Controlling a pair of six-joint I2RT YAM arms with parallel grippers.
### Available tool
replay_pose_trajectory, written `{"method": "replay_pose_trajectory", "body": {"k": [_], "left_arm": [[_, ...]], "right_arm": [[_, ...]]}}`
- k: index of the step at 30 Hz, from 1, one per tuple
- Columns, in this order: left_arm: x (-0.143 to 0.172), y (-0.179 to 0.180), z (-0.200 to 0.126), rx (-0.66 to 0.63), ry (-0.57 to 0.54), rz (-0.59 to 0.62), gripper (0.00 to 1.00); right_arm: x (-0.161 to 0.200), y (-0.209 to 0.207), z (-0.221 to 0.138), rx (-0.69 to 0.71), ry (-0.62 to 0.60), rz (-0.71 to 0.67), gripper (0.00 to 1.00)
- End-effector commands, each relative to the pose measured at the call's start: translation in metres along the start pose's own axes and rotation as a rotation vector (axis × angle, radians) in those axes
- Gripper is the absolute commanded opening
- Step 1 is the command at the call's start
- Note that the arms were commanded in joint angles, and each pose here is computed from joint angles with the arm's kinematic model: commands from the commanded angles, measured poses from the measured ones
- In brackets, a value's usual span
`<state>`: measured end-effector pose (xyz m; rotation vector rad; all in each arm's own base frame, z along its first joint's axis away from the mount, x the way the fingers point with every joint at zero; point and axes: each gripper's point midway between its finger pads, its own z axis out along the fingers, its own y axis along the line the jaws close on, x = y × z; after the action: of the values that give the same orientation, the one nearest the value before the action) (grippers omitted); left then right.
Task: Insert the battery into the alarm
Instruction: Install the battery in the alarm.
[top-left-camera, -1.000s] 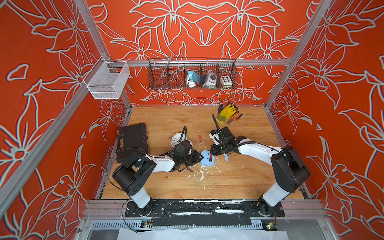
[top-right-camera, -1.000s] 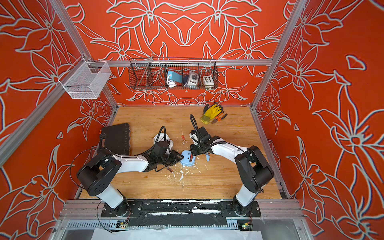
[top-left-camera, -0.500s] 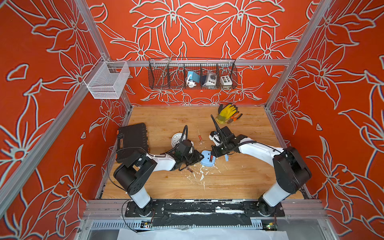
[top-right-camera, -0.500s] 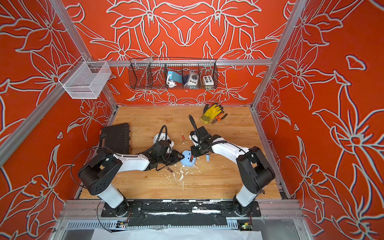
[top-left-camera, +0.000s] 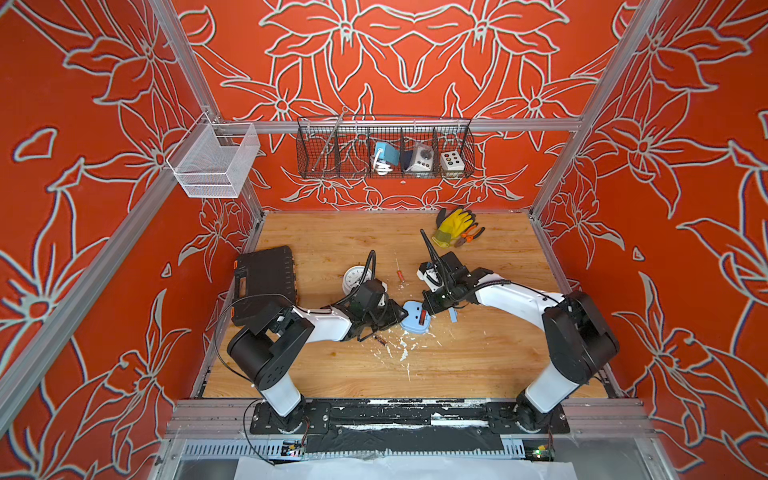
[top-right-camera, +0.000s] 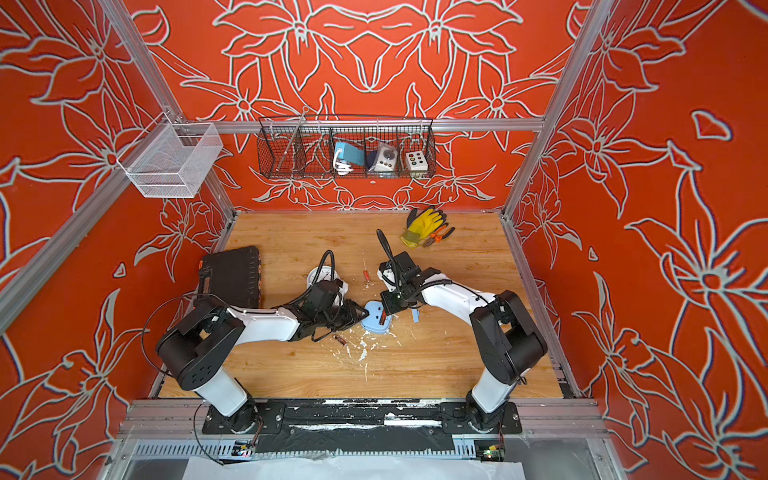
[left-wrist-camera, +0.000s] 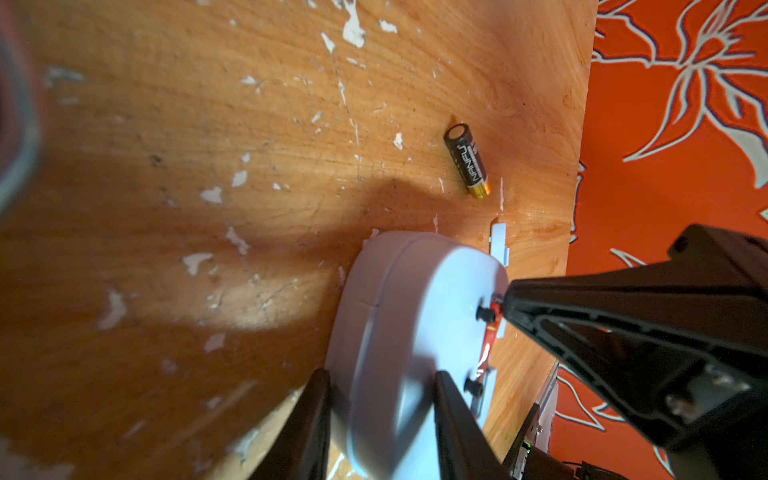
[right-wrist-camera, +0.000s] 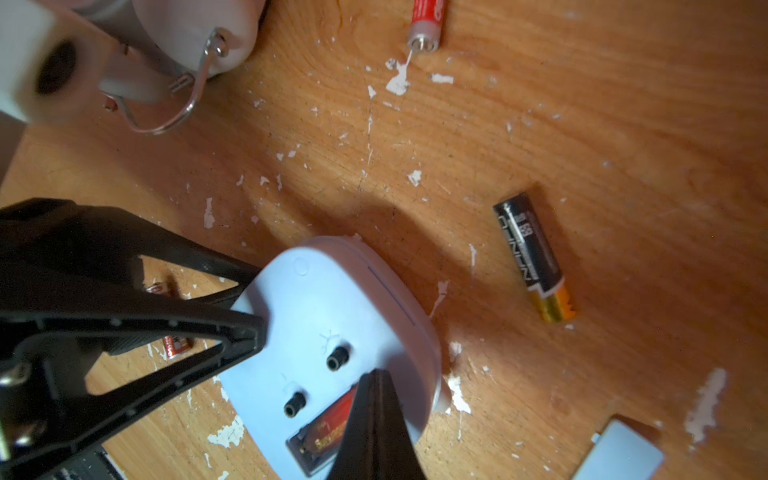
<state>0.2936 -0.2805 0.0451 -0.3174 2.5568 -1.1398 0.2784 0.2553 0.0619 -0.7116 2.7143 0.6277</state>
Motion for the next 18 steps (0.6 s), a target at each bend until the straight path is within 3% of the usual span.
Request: {"method": "replay_pose_trajectory", "body": {"k": [1,12,16,18], "left_arm": [[0.015,0.04,0.004,-0.142,0.05,-0.037,0.34],[0.015,0.04,0.005,-0.141,0.054,-0.036,0.34],[0.014,0.037,0.004,-0.136,0.052,-0.031,0.35],[0.014,0.037,0.004,-0.135,0.051,-0.029,0.35]], "right_arm": [[0.043,0.0,0.012,-0.021,0.153,0.04,0.01],[0.064,-0.014,0.022,0.034,0.216,0.097,0.0],[0.04,0.0,0.009,-0.012,0.133,0.076,0.01],[0.018,0.011,-0.005,-0.045,0.054,0.063,0.08]]}}
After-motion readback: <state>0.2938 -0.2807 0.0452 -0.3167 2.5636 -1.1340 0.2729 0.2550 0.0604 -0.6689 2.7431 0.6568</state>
